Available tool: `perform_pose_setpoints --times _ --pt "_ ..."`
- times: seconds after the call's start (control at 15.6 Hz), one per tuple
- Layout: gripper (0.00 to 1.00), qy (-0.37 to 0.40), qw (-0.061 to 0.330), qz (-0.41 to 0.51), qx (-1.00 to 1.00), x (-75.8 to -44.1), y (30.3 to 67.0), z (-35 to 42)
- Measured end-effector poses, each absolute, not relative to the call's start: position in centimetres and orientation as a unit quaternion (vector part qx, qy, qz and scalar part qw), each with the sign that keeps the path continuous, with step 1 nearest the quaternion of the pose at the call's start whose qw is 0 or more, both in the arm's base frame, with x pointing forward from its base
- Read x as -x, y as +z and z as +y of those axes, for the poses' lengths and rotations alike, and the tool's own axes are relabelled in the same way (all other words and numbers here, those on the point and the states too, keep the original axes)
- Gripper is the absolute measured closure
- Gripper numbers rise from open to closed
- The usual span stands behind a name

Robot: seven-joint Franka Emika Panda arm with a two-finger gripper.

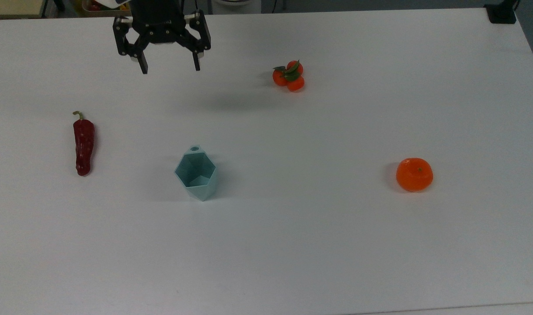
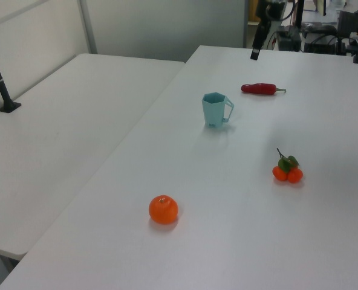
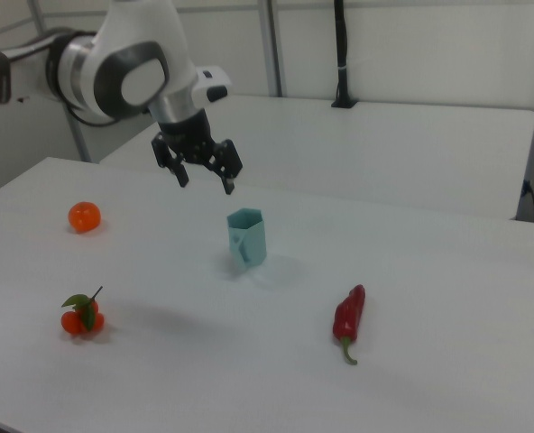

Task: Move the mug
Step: 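Move the open gripper down over the teal mug's rim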

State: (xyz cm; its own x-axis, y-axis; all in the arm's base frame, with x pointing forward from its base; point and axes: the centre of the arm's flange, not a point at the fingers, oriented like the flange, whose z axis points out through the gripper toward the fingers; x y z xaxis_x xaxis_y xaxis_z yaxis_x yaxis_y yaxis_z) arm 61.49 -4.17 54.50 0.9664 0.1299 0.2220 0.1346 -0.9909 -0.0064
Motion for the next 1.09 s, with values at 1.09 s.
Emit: perform_pose_setpoints --times 1.09 --pt "0.07 -0.12 -0.001 -0.065 0.991 -66.5 37.3 -3.9"
